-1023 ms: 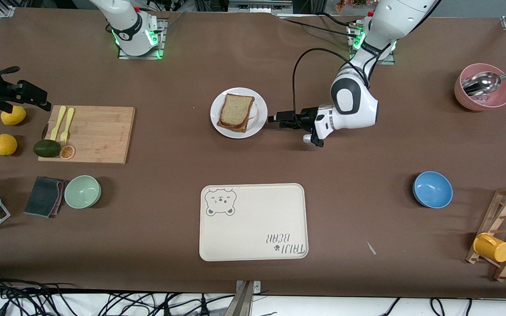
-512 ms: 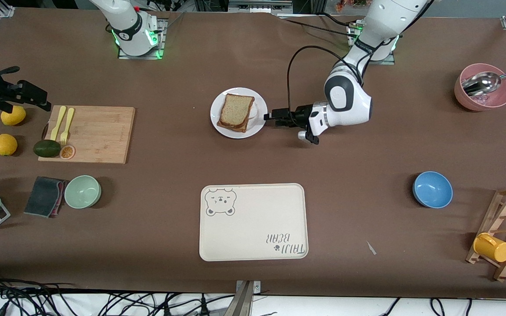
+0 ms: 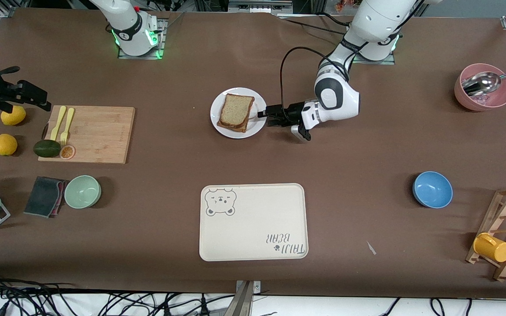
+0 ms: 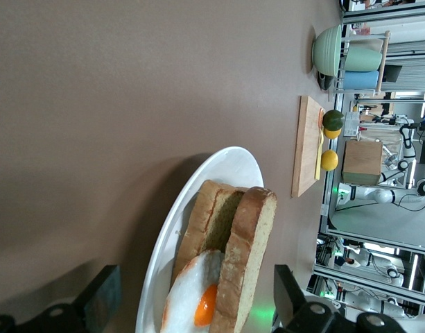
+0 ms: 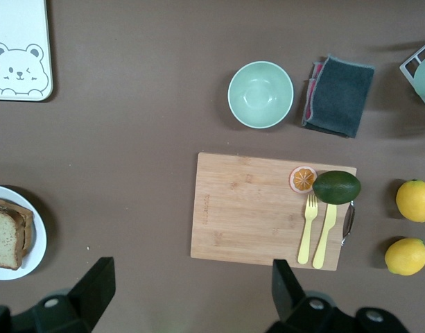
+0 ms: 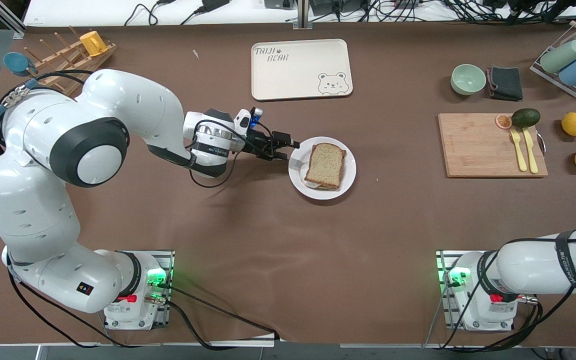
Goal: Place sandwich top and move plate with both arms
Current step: 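Grip the plate rim with the left gripper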
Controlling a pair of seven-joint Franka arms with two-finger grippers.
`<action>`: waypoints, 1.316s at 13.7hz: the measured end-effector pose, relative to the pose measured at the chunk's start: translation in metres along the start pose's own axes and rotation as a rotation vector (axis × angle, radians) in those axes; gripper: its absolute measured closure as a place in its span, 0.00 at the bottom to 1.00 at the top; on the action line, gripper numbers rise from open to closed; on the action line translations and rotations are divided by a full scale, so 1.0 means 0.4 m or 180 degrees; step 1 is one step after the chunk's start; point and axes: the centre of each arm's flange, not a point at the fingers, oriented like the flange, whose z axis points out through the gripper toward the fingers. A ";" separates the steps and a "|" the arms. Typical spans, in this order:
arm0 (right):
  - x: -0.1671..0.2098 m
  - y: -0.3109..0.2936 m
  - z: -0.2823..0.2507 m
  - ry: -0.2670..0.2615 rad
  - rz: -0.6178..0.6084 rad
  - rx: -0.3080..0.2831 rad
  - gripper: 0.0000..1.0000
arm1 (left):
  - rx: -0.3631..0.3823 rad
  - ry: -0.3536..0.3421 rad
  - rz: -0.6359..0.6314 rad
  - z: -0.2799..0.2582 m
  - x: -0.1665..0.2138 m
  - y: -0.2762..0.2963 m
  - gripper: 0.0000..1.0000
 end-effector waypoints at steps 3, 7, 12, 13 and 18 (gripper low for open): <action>0.000 0.000 0.000 0.0000 0.0000 0.0000 0.00 | 0.0027 -0.0037 0.0088 0.014 -0.013 0.002 0.03; 0.000 0.000 0.000 0.0000 0.0000 0.0000 0.00 | 0.0167 -0.0100 0.0142 0.047 -0.047 -0.022 0.04; 0.000 0.000 0.000 0.0000 0.0000 0.0000 0.00 | 0.0147 -0.0091 0.0139 0.067 -0.066 -0.021 0.17; 0.000 0.000 0.000 0.0000 0.0000 0.0000 0.00 | 0.0144 -0.0084 0.0160 0.070 -0.069 -0.023 0.24; 0.000 0.000 0.000 0.0000 0.0000 0.0000 0.00 | 0.0152 -0.0065 0.0213 0.072 -0.072 -0.041 0.38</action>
